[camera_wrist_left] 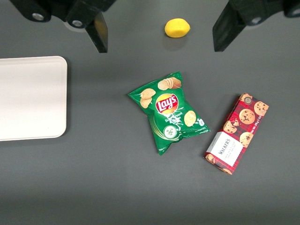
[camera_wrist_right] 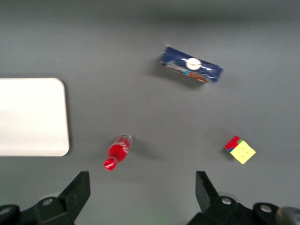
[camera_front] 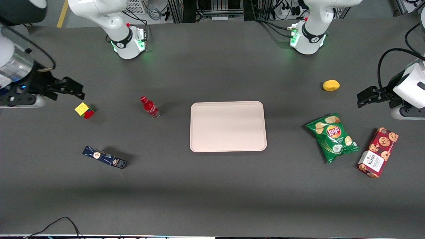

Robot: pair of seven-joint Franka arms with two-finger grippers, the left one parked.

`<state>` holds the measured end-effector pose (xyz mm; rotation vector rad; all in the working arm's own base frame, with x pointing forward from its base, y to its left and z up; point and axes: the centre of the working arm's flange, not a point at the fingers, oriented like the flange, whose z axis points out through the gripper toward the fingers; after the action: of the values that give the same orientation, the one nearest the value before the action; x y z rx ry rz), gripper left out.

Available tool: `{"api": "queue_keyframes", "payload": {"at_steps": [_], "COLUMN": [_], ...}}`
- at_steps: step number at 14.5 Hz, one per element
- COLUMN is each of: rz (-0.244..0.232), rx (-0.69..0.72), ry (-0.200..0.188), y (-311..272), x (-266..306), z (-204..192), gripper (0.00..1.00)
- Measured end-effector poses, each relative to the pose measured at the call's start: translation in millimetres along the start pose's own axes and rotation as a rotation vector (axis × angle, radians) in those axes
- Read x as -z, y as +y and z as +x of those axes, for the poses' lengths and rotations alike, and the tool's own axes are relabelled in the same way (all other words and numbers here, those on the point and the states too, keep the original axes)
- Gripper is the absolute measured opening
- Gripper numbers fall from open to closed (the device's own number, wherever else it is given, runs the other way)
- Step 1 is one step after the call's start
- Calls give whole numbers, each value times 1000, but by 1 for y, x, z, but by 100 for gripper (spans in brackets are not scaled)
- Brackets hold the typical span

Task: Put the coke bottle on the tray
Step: 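Move the open right gripper over the red Coca-Cola bottle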

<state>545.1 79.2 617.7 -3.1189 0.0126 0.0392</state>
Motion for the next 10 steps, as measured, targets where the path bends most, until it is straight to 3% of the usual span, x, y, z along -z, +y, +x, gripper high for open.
{"api": "queue_keyframes", "payload": {"at_steps": [7,10], "rz": [-5,-10], "rx": [63,82], "ry": [-10,-57], "y": [-103,-121], "x": [1,-4], "z": [-31,-43], "gripper": [100,100]}}
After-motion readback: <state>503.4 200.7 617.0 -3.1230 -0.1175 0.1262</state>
